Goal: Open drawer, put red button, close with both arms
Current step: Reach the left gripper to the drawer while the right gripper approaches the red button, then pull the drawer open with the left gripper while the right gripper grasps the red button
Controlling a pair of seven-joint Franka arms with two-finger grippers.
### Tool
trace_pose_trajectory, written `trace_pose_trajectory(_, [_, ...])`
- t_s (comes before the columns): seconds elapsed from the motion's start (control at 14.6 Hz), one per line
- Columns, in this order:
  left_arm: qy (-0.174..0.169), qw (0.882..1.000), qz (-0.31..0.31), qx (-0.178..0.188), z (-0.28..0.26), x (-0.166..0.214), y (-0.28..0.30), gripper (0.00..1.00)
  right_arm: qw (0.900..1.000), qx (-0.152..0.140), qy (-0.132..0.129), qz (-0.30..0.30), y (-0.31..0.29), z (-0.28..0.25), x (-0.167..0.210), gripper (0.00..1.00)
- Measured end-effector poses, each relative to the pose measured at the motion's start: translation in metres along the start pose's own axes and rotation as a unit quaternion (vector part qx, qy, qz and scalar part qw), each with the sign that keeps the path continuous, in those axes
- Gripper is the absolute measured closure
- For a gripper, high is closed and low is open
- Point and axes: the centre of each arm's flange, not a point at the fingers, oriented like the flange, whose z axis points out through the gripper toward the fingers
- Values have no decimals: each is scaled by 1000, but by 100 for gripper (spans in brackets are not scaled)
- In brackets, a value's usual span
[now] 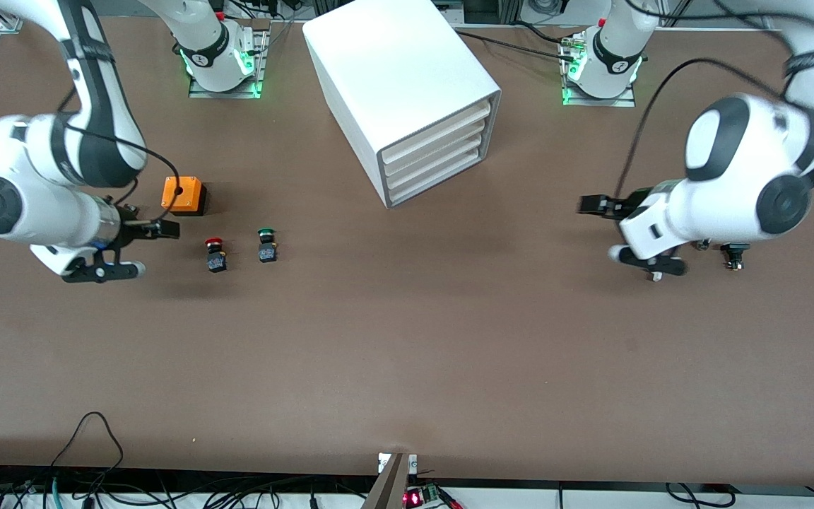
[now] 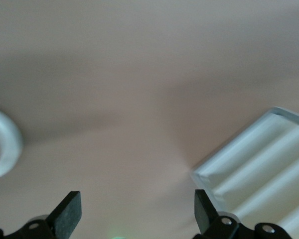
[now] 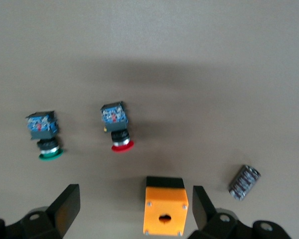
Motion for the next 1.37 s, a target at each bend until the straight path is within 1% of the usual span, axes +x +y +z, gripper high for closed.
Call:
trace_pose_trajectory(0.14, [-30,995,-17,-92,49,5,7,0,1000,-2,11,-7,-7,17,6,0])
trace_pose_trajectory(0.21, [-45,990,-16,-135,74,4,15,0,1000,-4,18,-11,-12,22,9,0])
trace_pose_trajectory(0.27, [-58,984,-8,-170,97,3,23,0,1000,-5,25,-15,-16,27,11,0])
trace_pose_trajectory(0.34, [-70,978,5,-198,118,1,32,0,999,-6,28,-22,-19,33,11,0])
trace_pose_trajectory(0.48, [-89,966,36,-240,154,-3,49,0,998,-6,30,-47,-26,51,7,0])
trace_pose_trajectory(0.69, [-108,950,77,-284,195,-11,69,0,997,-5,40,-64,-34,75,0,0])
trace_pose_trajectory(0.76, [-111,945,90,-293,208,-14,73,1,997,-6,44,-70,-34,83,-2,0])
trace_pose_trajectory(0.89, [-108,941,106,-303,234,-20,76,4,995,-6,48,-81,-34,98,-8,0])
trace_pose_trajectory(0.96, [-108,939,109,-307,246,-23,78,4,995,-7,51,-84,-34,105,-10,0])
trace_pose_trajectory(1.03, [-111,937,110,-312,256,-27,82,7,995,-7,52,-85,-34,111,-13,0])
trace_pose_trajectory(1.1, [-115,935,110,-317,264,-32,87,7,995,-7,53,-88,-35,117,-16,0])
trace_pose_trajectory(1.24, [-122,931,107,-328,275,-40,98,19,993,-6,50,-102,-43,124,-20,0])
trace_pose_trajectory(1.3, [-125,929,105,-332,279,-43,103,19,993,-5,50,-106,-47,126,-21,0])
trace_pose_trajectory(1.37, [-128,928,103,-334,283,-46,106,24,993,-5,51,-109,-49,128,-21,0])
